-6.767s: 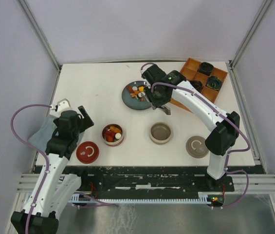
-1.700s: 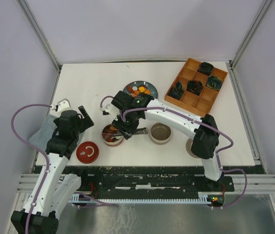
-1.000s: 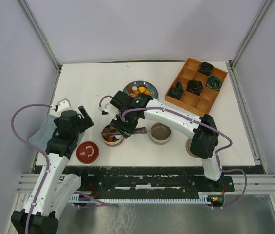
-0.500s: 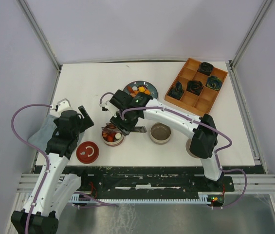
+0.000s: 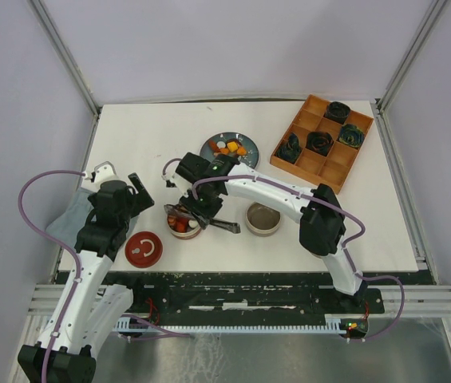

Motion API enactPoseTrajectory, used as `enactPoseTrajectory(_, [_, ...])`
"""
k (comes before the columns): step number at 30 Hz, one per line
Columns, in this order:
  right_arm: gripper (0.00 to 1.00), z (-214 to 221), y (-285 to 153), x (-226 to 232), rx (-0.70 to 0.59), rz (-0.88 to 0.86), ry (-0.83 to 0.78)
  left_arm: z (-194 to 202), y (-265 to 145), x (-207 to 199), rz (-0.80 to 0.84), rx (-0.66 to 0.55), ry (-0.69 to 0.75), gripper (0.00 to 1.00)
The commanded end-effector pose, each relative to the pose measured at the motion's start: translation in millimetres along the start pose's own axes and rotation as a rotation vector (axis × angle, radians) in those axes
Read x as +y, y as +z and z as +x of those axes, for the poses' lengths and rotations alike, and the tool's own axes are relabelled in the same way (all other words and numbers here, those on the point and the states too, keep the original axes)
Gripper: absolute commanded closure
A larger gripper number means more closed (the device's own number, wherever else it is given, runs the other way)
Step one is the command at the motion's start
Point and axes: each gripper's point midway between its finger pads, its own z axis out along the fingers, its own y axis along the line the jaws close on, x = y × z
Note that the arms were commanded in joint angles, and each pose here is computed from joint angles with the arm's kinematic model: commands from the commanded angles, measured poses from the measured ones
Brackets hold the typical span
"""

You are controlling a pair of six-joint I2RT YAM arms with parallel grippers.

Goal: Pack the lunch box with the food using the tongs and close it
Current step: Place the fake food in the packing box.

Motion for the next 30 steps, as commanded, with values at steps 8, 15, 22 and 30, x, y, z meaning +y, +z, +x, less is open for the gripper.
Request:
enactPoseTrajectory(8, [0.64,12.0,-35.5,22.0,0.028,-0.085,-0.002,-11.4,0.3,-4.5,0.018,-0.044,-0.014,0.0])
enactPoseTrajectory(15, [0.63,25.2,-38.0,19.5,0.09,-0.072,0.003,-11.2,0.5,-4.8,0.018,-0.041,-0.014,0.0])
enactPoseTrajectory(22, [0.63,44.8,-48.0,20.4,0.128,-0.079,-0.018,-10.2,0.9,-5.6,0.022,-0.036,-0.012,0.0])
enactPoseTrajectory(30, [0.61,30.9,-68.3,14.7,0.029,-0.023,-0.034,-10.4,1.0,-6.1,0.024,-0.037,-0.01,0.0])
